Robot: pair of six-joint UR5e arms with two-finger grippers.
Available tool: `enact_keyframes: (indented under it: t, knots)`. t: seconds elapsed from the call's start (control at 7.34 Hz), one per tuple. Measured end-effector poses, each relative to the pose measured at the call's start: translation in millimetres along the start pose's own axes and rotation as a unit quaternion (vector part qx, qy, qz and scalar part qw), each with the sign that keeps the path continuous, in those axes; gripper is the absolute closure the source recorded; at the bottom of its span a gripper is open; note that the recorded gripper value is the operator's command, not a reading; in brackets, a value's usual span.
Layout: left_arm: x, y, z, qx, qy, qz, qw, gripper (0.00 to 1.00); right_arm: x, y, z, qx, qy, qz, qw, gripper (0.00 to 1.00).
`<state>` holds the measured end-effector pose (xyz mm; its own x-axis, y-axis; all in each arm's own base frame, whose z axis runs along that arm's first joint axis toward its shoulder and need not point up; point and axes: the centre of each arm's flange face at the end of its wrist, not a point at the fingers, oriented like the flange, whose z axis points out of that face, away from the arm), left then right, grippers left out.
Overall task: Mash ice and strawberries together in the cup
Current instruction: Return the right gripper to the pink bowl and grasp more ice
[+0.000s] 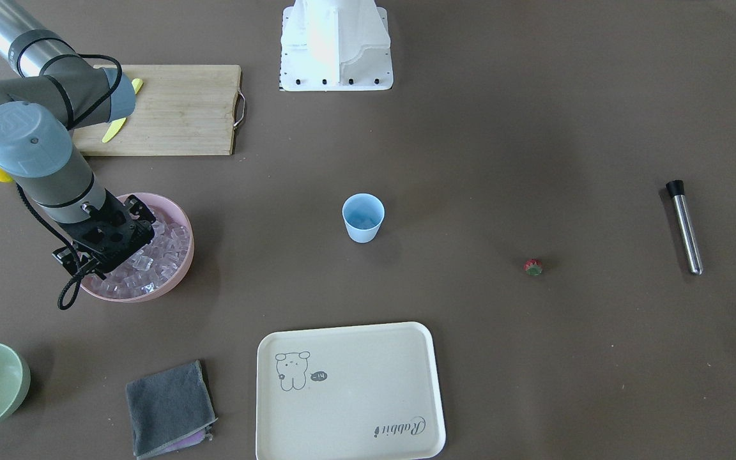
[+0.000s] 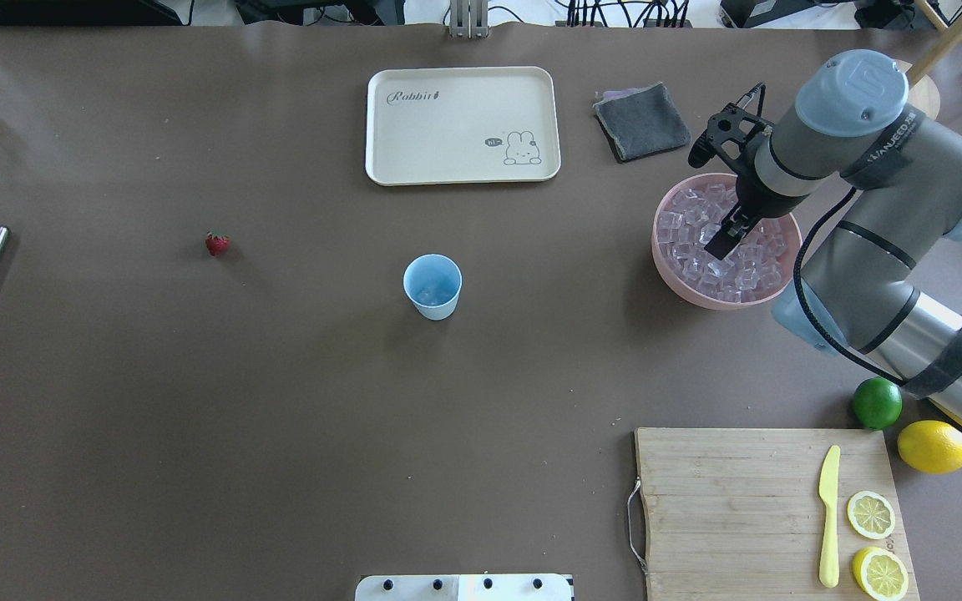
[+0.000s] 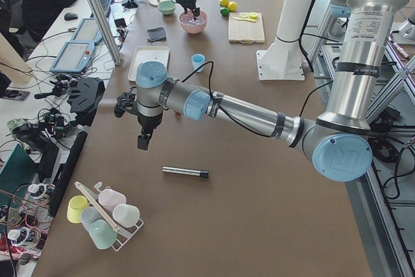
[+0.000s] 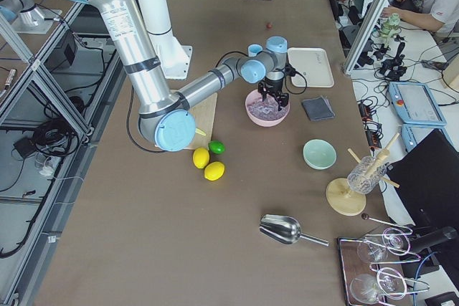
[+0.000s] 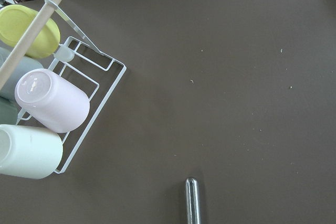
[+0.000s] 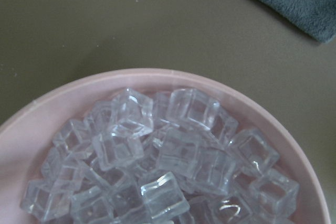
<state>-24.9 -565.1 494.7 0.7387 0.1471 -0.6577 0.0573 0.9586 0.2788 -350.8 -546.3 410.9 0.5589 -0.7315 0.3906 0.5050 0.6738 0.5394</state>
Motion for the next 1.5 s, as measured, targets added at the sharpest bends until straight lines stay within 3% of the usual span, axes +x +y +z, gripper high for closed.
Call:
enact_keyframes:
  t: [0.68, 1.09, 1.5]
  knots:
    - [-0.5, 1.2, 0.4, -0.001, 0.0, -0.002, 1.0, 0.02, -8.1, 11.1, -3.9, 0.019, -0.011, 0.011, 0.9997, 0.12]
    - [-1.0, 3.6, 0.4, -0.001, 0.0, -0.003, 1.0, 0.02, -15.8, 13.5, 5.5, 0.011, -0.012, 0.007, 0.9998, 0.25]
    - [-0.7, 3.8, 0.0, -0.001, 0.0, -0.003, 1.0, 0.02, -20.9, 12.3, 7.1, 0.01, -0.015, 0.005, 0.9998, 0.27]
